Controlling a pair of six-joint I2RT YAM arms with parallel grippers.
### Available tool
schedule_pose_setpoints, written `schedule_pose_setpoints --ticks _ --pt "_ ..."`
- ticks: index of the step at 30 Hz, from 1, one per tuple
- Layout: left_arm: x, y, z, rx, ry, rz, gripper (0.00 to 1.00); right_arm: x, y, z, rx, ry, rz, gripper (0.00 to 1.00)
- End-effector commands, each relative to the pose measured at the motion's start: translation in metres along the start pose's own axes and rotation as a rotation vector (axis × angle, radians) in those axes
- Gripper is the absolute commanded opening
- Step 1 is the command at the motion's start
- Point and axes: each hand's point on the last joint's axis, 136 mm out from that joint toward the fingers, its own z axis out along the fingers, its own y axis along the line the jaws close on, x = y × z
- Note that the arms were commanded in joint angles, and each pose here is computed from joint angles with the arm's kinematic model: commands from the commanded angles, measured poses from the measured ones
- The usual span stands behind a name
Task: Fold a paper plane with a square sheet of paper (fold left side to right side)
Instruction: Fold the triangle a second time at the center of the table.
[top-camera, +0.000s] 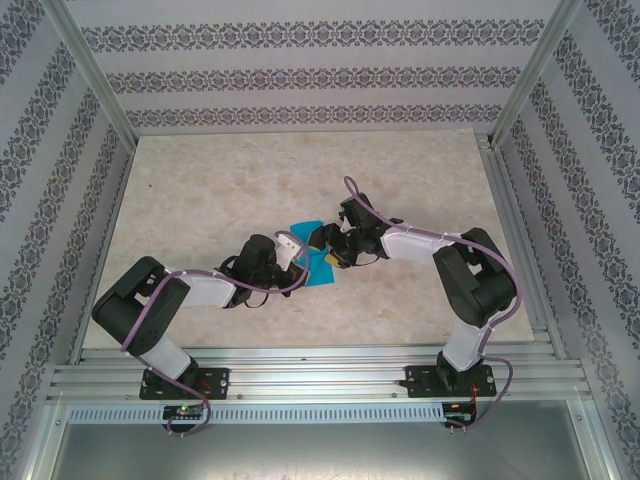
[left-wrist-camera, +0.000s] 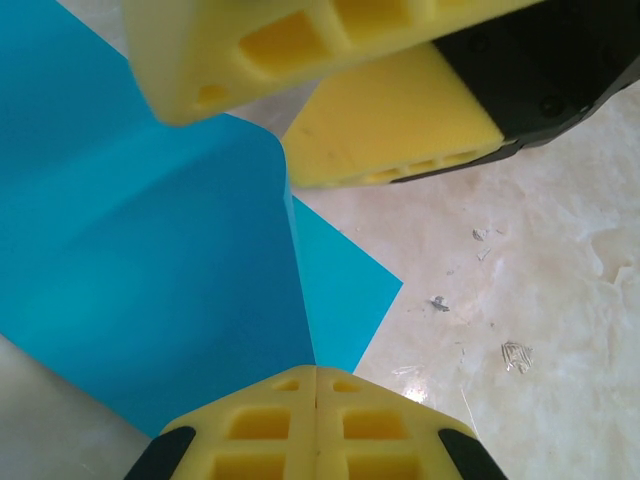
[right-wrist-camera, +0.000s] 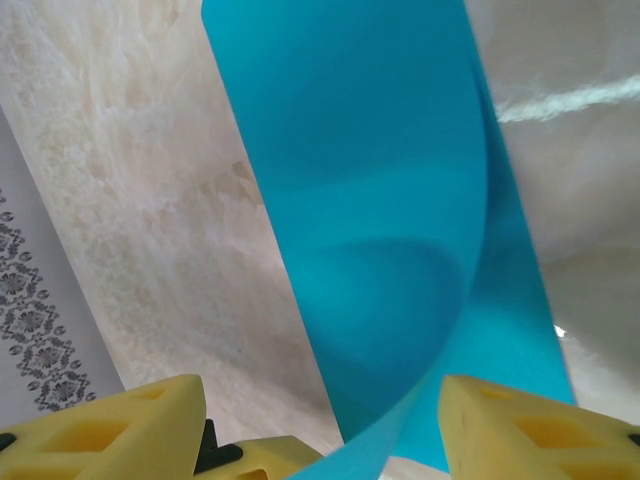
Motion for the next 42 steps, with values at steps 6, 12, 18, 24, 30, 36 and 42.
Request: schedule_pose_setpoints --ticks 6,12,18,24,30,36,42 --pt "-0.012 -0.014 0.000 0.054 -0.035 0.026 0.12 0.000 0.014 0.013 -0.054 0.005 0.011 0.63" --pt "-0.022 -0.020 -0.001 0.080 -0.050 0.021 0.28 0.002 0.011 0.015 -0.036 0.011 0.004 0.64" --pt "-0.030 -0.013 0.003 0.039 -0.050 -0.005 0.32 0.003 0.012 0.014 -0.030 0.014 -0.005 0.63" --pt "-0.034 -0.006 0.008 0.009 -0.049 -0.042 0.29 0.004 0.011 0.015 -0.027 0.017 -0.006 0.64" --pt "-0.033 -0.006 0.014 0.021 -0.036 -0.067 0.12 0.005 0.012 0.015 -0.025 0.019 -0.012 0.64" --pt "-0.034 -0.004 0.013 0.011 -0.044 -0.076 0.00 0.005 0.013 0.015 -0.023 0.022 -0.017 0.64" --pt "-0.035 -0.003 0.006 0.021 -0.070 -0.098 0.00 0.003 0.017 0.010 -0.025 0.010 -0.036 0.64"
